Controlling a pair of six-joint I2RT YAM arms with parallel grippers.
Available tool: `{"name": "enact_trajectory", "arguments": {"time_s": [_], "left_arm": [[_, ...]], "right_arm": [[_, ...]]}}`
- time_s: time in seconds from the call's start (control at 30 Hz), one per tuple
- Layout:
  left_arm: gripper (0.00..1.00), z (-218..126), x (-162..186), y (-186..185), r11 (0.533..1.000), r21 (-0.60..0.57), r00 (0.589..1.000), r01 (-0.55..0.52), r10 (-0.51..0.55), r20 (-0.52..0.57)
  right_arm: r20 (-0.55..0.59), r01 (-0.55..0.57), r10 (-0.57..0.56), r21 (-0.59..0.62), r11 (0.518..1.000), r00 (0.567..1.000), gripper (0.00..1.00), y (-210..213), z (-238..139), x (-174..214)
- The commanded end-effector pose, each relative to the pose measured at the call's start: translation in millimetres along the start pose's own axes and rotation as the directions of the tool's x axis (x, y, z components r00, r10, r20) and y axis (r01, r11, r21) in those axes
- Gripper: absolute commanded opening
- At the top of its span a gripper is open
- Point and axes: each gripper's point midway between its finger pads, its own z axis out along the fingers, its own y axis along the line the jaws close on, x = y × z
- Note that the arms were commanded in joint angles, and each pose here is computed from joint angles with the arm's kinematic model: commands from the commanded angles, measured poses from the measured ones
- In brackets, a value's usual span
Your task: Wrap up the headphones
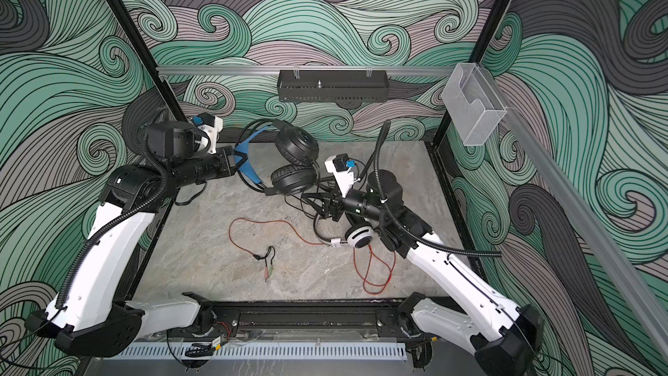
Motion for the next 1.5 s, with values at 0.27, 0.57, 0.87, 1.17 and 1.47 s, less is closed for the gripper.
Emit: {"name": "enact_trajectory", "arguments": {"time_s": [0.27, 0.57, 0.87, 1.17, 1.47], "left_arm": [[0.00, -16, -21, -27, 0.995, 0.098, 0.999, 0.007, -0.012, 0.048], [0.00, -25, -19, -38, 0.992, 0.123, 0.999, -0.040, 0.042, -0.018], [0.00, -26, -15, -32, 0.995, 0.104, 1.000, 0.006, -0.005, -0.010], [0.00, -24, -29, -31, 0.997, 0.070, 0.999, 0.034, -0.035, 0.011], [0.00, -26, -41, -43, 0.988, 0.131, 0.996, 0.080, -0.085, 0.034]], "right_arm": [[0.000, 0.045, -0.045, 0.025, 0.999, 0.999, 0.81, 9, -23, 7], [0.057, 0.018, -0.019, 0.010, 1.000, 0.998, 0.86, 3, -9, -2], [0.085, 0.014, -0.016, 0.033, 0.999, 0.996, 0.83, -5, -1, -9], [0.062, -0.022, 0.024, -0.026, 0.999, 0.998, 0.43, -4, 15, -5], [0.102, -0.071, 0.072, -0.016, 0.997, 0.992, 0.70, -16, 19, -5]]}}
